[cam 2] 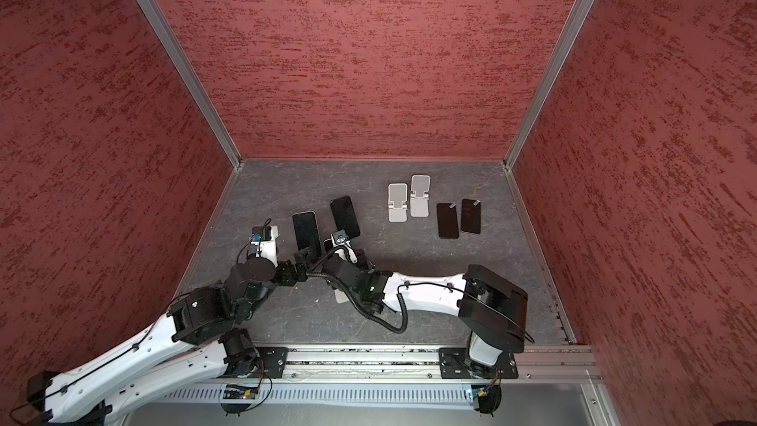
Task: Remove the phone from the phone stand
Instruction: 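Lift the teal-edged phone up out of its white stand with the right gripper, then carry the teal-edged phone with the right gripper toward the flat phones, then tilt and lower the teal-edged phone flat beside the black flat phone, then press the teal-edged phone down onto the table with the right gripper, then open and lift the right gripper while the left gripper shifts slightly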
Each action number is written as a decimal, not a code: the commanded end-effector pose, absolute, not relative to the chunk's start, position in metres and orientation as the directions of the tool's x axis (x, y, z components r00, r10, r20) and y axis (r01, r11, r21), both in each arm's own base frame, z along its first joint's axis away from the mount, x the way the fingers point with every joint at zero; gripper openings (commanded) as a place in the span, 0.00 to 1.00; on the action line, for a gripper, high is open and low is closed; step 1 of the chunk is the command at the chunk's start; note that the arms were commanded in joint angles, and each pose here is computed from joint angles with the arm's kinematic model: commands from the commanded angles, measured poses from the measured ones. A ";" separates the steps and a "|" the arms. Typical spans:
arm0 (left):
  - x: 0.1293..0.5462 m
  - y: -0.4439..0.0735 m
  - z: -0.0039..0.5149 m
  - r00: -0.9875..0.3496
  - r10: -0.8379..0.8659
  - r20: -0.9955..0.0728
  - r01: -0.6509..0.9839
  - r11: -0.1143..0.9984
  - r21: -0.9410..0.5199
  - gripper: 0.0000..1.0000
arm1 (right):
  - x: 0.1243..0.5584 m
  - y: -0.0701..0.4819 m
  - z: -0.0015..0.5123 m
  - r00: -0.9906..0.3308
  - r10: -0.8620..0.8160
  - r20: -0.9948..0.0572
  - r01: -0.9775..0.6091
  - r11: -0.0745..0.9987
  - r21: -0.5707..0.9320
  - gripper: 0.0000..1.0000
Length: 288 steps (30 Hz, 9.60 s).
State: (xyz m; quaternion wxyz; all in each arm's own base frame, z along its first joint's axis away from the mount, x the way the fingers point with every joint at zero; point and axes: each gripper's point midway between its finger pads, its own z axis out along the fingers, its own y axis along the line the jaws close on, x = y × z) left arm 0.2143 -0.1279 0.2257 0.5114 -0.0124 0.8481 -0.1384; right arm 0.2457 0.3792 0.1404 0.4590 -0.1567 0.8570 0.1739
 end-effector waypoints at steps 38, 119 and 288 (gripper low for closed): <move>0.218 -0.153 0.226 -0.499 -0.150 -0.854 0.213 0.933 -0.289 1.00 | 0.314 0.246 0.184 -0.604 -0.005 -0.797 -0.219 0.963 0.160 0.64; 0.216 -0.145 0.219 -0.504 -0.173 -0.846 0.192 0.933 -0.305 1.00 | 0.364 0.112 0.039 -0.886 -0.070 -0.458 0.008 0.986 -0.167 0.68; 0.219 -0.152 0.216 -0.561 -0.094 -0.822 0.146 0.967 -0.210 0.99 | 0.372 0.129 0.171 -0.717 0.151 -0.680 -0.022 0.971 0.239 0.99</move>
